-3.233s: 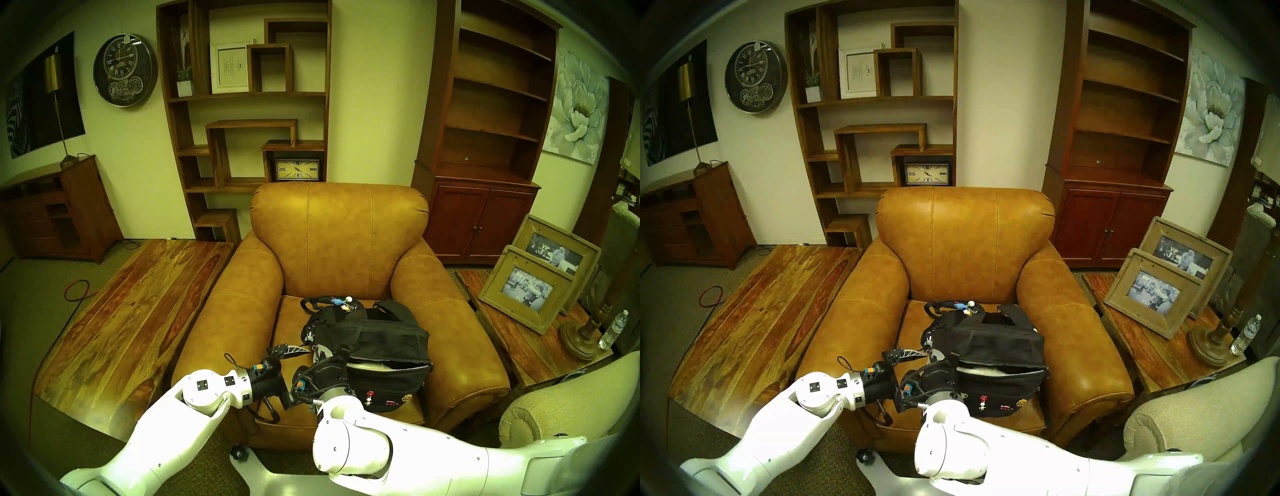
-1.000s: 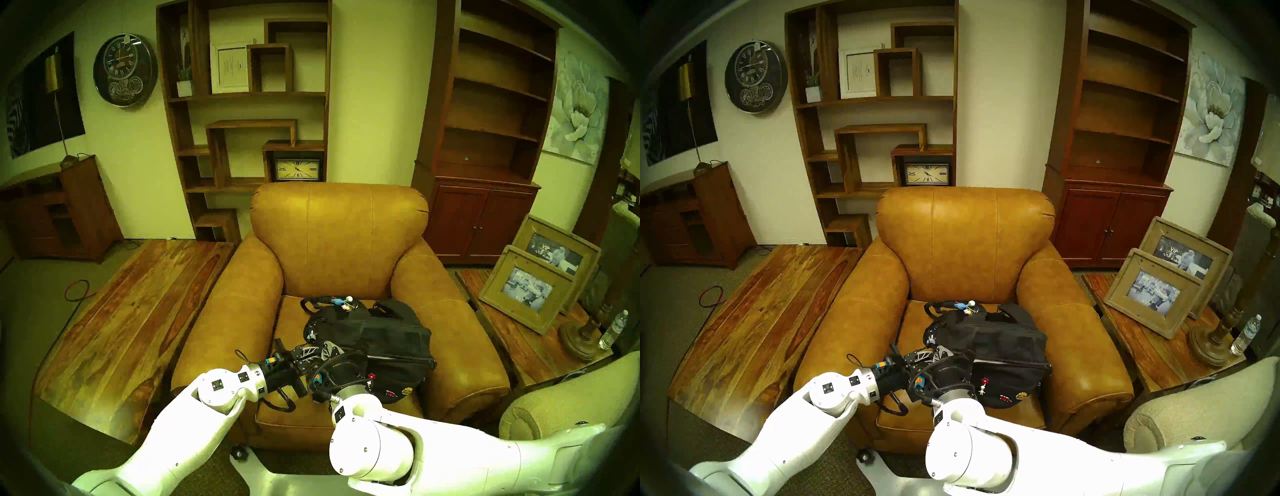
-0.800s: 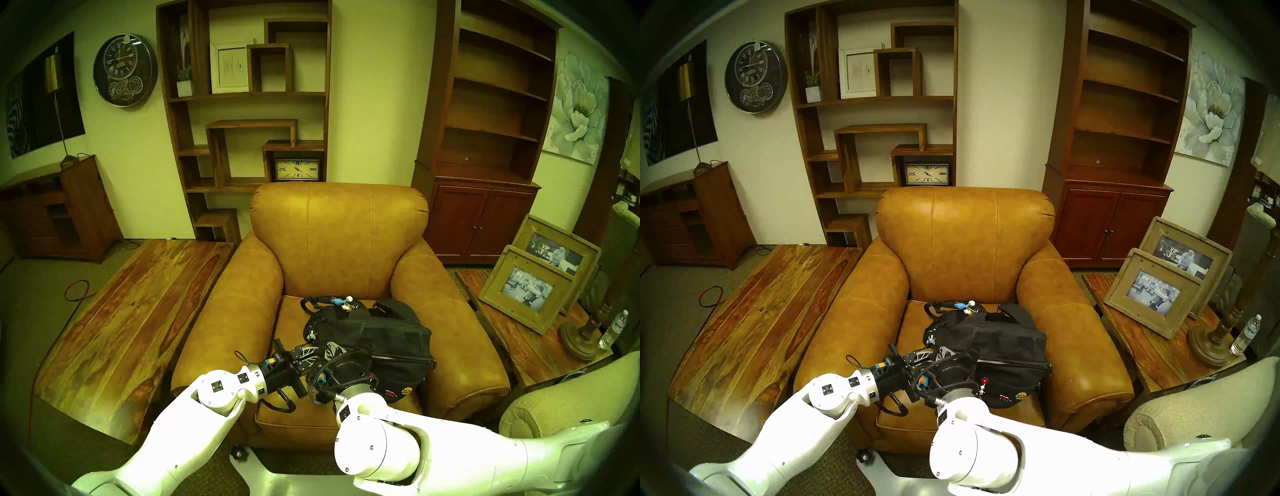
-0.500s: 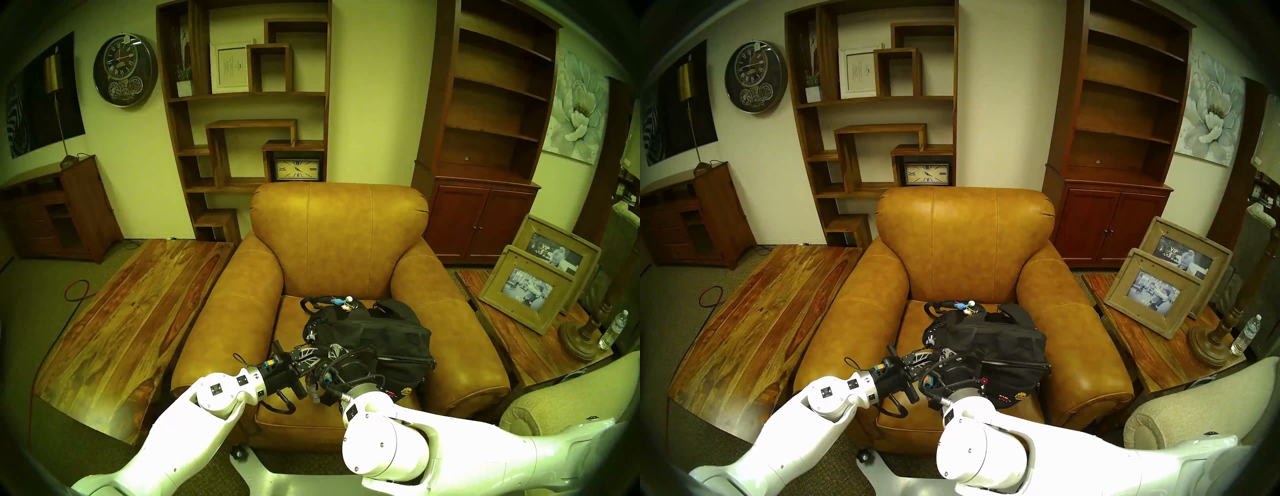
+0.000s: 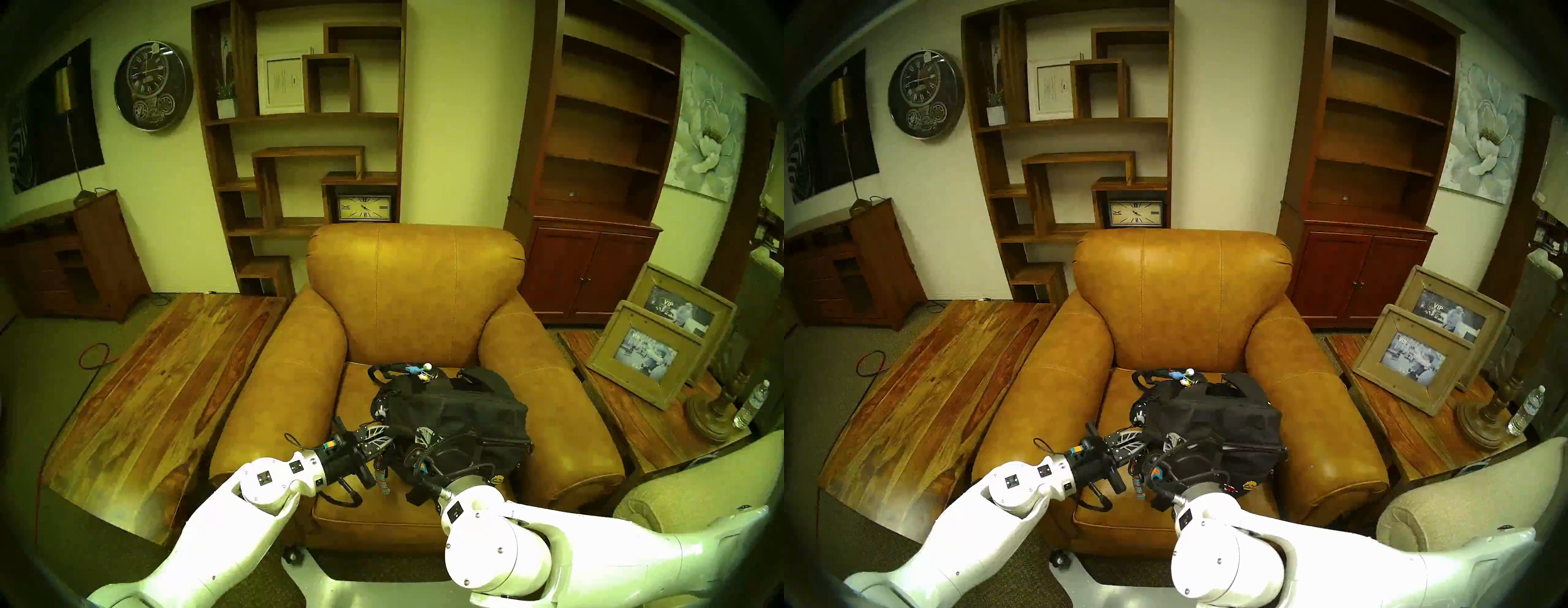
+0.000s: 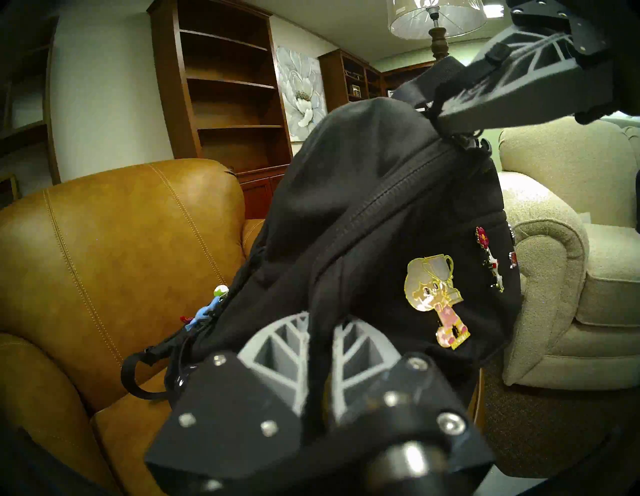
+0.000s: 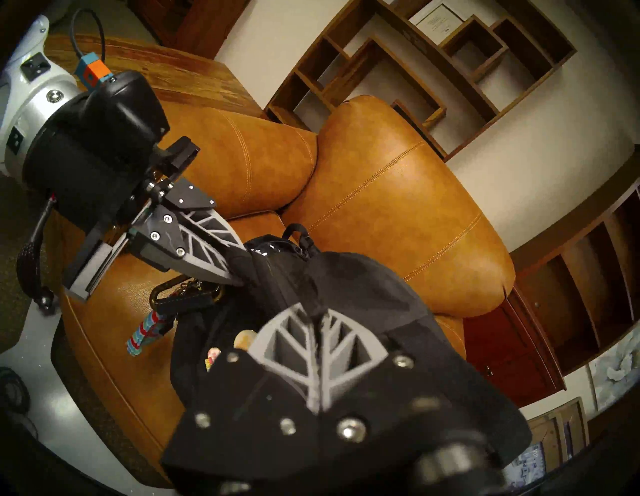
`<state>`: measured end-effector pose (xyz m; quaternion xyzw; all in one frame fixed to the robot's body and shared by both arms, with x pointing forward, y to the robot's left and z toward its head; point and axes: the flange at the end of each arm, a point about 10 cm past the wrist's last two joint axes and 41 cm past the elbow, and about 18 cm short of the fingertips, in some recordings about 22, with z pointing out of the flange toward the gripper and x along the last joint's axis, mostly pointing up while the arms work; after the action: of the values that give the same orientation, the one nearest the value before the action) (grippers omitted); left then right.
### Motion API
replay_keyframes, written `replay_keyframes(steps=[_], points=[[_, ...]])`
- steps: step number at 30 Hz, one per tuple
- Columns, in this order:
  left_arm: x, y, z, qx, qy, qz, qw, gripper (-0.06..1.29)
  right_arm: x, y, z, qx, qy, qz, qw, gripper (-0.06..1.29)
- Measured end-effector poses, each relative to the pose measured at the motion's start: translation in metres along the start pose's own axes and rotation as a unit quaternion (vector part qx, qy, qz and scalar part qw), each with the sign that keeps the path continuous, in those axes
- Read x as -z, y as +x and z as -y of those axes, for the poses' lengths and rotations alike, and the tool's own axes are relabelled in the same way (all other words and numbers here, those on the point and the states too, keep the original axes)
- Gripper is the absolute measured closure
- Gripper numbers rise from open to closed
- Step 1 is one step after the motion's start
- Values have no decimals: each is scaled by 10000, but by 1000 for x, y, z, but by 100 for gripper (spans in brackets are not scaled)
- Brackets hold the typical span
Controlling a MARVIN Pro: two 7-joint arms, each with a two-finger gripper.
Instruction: Close a bag with a zipper
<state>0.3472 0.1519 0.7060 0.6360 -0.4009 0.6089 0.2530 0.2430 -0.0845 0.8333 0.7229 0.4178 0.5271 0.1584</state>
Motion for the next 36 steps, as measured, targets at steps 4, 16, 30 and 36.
replay_keyframes(steps=[4, 16, 30, 36], points=[[1, 0, 1, 3, -4, 13, 10000, 114, 4, -5, -2, 18, -78, -19, 10000, 125], [6, 1, 4, 34, -67, 58, 10000, 114, 18, -22, -3, 65, -240, -19, 9997, 125], [15, 3, 7, 141, -166, 73, 9997, 114, 43, -44, -7, 203, -192, 158, 9995, 125], [19, 4, 5, 192, -217, 91, 9995, 114, 54, -58, -7, 369, -248, 296, 9986, 125]])
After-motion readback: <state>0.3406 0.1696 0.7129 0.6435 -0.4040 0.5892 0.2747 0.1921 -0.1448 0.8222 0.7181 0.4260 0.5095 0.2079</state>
